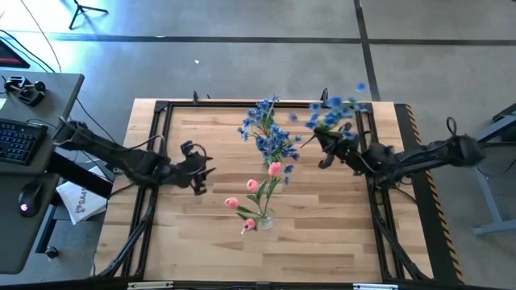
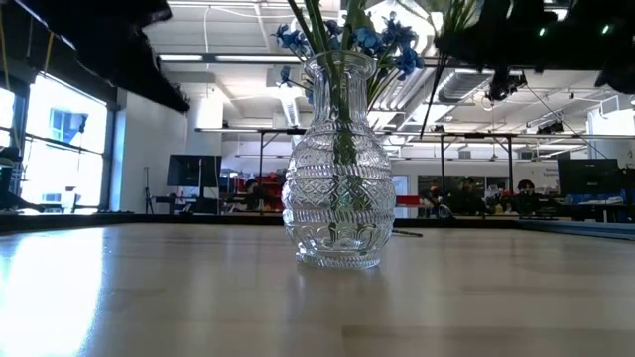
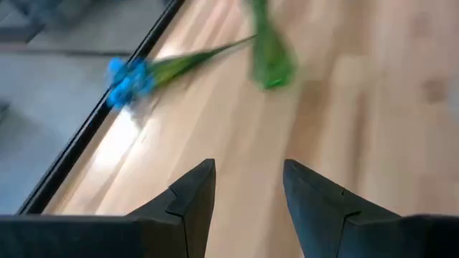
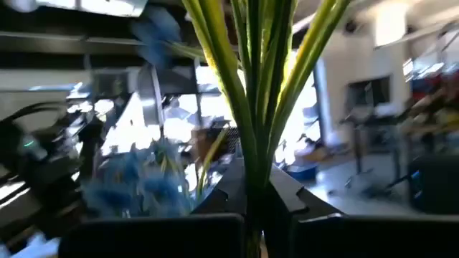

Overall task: Sort flowers into vase by color
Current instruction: Put the bottom blue flowers into the green vase

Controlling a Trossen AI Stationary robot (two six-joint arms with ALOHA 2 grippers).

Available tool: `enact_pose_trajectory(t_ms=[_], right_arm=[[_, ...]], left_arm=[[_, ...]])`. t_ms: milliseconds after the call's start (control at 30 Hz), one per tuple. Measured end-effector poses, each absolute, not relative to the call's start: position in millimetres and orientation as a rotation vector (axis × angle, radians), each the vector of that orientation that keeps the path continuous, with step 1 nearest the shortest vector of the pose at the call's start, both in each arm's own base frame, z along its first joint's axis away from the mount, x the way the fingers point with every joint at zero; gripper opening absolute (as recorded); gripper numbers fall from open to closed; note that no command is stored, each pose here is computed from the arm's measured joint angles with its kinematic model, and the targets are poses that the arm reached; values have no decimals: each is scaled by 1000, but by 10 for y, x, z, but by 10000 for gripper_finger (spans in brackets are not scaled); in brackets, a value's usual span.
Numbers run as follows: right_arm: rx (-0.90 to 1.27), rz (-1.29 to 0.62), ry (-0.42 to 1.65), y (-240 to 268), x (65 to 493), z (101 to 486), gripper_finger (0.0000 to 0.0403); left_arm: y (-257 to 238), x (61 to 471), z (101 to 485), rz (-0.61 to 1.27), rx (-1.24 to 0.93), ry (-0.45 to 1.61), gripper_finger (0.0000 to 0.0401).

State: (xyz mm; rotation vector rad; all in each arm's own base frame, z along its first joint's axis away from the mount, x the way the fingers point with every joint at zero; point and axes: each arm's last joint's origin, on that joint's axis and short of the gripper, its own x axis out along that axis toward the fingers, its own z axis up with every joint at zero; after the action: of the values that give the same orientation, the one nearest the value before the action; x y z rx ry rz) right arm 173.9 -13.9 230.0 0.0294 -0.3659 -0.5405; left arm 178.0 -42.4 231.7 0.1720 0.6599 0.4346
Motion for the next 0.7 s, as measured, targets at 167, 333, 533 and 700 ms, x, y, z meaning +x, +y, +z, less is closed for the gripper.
enact_pose_trajectory(t_ms=[167,333,533,700], right_arm=[[87,-440,-279,-435,1746,2152,4],[45,-223,-396,-485,1813,2370,4],[-52,-117,-353,-520,2089,2443,4],[-78,-73,-330,-594,2367,2407,5]], left_arm=[[-301,1829,2080,418,128,622,154],[-281,1890,2007,343,128,485,154],[-154,1950,2076,388,240,329,154],[49,1979,2166,502,248,261,154]])
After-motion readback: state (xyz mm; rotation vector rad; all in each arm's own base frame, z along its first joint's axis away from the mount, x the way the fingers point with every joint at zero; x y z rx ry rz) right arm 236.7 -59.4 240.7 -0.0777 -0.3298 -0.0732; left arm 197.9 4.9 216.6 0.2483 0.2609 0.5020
